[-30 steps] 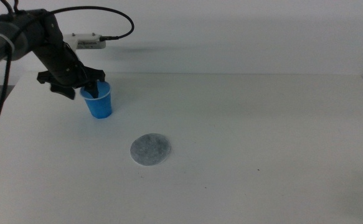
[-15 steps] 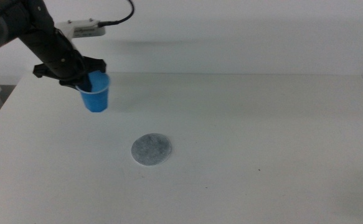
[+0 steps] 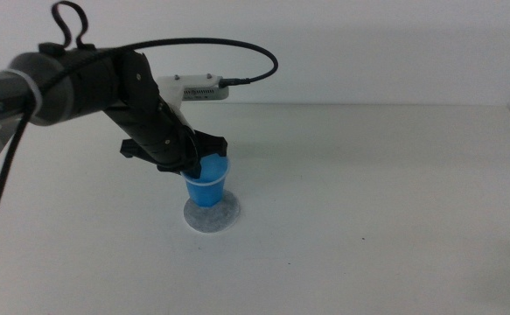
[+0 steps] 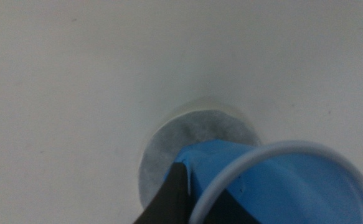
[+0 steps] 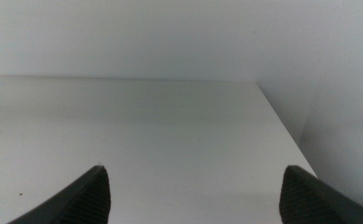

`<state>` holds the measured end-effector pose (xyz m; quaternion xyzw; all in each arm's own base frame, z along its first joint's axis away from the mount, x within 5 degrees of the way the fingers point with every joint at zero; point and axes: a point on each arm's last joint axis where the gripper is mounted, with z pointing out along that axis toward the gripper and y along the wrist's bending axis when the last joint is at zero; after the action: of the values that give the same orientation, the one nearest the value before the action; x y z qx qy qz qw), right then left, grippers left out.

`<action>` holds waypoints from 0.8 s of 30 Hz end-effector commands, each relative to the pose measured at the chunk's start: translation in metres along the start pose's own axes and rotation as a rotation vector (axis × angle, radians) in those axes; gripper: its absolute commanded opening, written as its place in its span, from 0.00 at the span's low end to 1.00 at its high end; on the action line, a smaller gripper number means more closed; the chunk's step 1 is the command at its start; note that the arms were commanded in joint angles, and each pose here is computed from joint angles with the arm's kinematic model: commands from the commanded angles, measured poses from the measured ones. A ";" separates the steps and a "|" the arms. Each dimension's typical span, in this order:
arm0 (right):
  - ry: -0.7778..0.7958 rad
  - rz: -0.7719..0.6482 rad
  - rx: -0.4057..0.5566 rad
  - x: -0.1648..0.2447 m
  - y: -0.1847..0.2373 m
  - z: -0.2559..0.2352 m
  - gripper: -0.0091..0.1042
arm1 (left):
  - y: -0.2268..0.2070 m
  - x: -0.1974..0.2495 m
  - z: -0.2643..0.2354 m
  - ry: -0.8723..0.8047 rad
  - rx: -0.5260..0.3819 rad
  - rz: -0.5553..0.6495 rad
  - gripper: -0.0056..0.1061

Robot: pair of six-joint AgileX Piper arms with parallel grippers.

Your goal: Place an empty cup on a cup mat.

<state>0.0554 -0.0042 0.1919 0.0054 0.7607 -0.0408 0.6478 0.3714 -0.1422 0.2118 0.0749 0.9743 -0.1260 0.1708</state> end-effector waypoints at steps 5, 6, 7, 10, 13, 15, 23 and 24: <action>-0.011 -0.011 -0.001 0.000 0.000 0.000 0.90 | -0.002 0.003 0.017 0.035 0.016 -0.037 0.08; -0.011 -0.011 -0.001 0.000 0.000 0.000 0.90 | -0.002 0.005 0.021 0.049 0.014 -0.039 0.10; -0.011 -0.011 -0.001 0.000 0.000 0.000 0.90 | -0.001 0.006 0.023 0.061 0.012 -0.037 0.13; -0.011 -0.011 -0.001 0.000 0.000 0.000 0.90 | 0.000 0.007 0.024 0.074 0.005 -0.028 0.28; -0.011 -0.011 -0.001 0.000 0.000 0.000 0.90 | -0.001 0.007 0.023 0.072 0.006 -0.026 0.50; -0.011 -0.011 -0.001 0.000 0.000 0.000 0.90 | -0.001 0.006 0.020 0.063 0.004 -0.016 0.70; -0.011 -0.011 -0.001 0.000 0.000 0.000 0.90 | 0.003 0.004 -0.067 0.087 0.111 0.057 0.89; -0.011 -0.011 -0.001 0.000 0.000 0.000 0.90 | 0.005 0.006 -0.084 0.072 0.107 0.073 0.89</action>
<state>0.0554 -0.0042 0.1919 0.0054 0.7607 -0.0408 0.6478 0.3514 -0.1226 0.2609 0.1173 0.9706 -0.1616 0.1344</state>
